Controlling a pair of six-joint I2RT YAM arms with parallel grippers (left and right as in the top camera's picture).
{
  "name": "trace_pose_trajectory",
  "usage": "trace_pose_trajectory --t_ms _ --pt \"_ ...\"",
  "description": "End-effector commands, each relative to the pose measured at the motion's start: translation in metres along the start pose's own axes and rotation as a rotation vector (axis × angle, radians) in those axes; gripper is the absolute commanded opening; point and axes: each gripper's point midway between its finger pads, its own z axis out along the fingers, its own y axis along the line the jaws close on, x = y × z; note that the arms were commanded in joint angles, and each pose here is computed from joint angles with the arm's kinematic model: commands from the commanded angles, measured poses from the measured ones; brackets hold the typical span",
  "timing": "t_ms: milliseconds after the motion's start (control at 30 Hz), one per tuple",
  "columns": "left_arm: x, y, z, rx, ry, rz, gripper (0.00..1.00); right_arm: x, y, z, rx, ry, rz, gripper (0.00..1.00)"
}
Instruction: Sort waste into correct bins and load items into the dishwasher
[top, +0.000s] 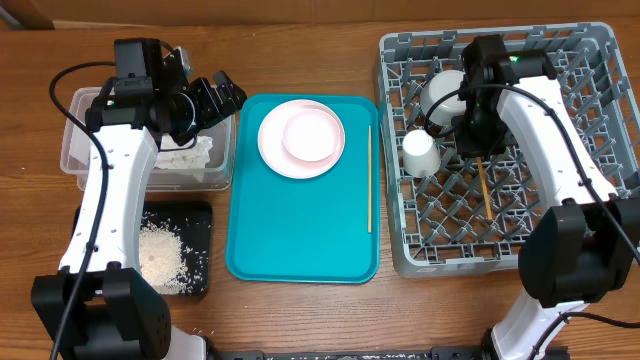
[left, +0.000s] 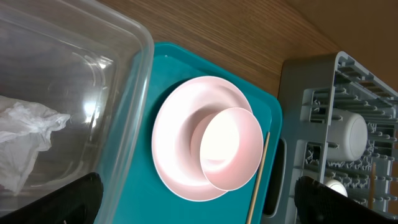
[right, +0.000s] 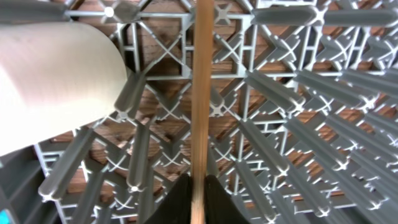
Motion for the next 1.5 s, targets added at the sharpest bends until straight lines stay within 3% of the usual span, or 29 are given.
trace_pose_trajectory --t_ms 0,233,367,467,567,633,733,833,967,1067,1200,1333,1400,1467 --pt "-0.008 -0.008 -0.008 0.009 -0.03 0.022 1.0 0.001 0.003 -0.003 -0.02 -0.011 0.002 0.2" --pt "-0.008 -0.008 -0.008 0.009 -0.03 0.022 1.0 -0.001 0.005 -0.003 -0.031 -0.017 0.006 0.3" --pt "-0.008 -0.008 -0.008 0.009 -0.03 0.022 1.0 -0.005 0.026 -0.005 -0.155 -0.032 0.007 0.56" --pt "-0.008 -0.008 -0.008 0.009 -0.03 0.022 1.0 -0.009 0.051 -0.011 -0.302 -0.045 0.005 0.64" --pt "-0.008 -0.008 -0.008 0.009 -0.03 0.022 1.0 -0.008 0.069 -0.018 -0.414 -0.043 0.001 0.81" --pt "-0.008 -0.008 -0.008 0.009 -0.03 0.022 1.0 -0.008 0.074 -0.02 -0.446 -0.041 0.0 1.0" --pt "-0.008 -0.008 -0.008 0.009 -0.03 0.022 1.0 -0.008 0.075 -0.021 -0.458 -0.041 0.0 1.0" --pt "-0.008 -0.008 -0.008 0.009 -0.03 0.022 1.0 -0.008 0.082 -0.025 -0.501 -0.042 -0.002 1.0" --pt "-0.008 -0.008 -0.008 0.009 -0.03 0.022 1.0 -0.009 0.11 -0.044 -0.696 -0.046 -0.012 1.0" --pt "-0.008 -0.008 -0.008 0.009 -0.03 0.022 1.0 -0.006 0.134 -0.06 -0.821 -0.043 -0.04 0.71" --pt "-0.008 -0.008 -0.008 0.009 -0.03 0.022 1.0 0.0 0.162 -0.065 -0.826 -0.044 -0.118 0.34" --pt "-0.008 -0.008 -0.008 0.009 -0.03 0.022 1.0 0.003 0.189 -0.068 -0.803 -0.057 -0.166 0.29" --pt "-0.008 -0.008 -0.008 0.009 -0.03 0.022 1.0 0.0 0.197 -0.063 -0.731 -0.067 -0.135 0.21" --pt "-0.008 -0.008 -0.008 0.009 -0.03 0.022 1.0 -0.004 0.204 -0.058 -0.65 -0.083 -0.085 0.2"
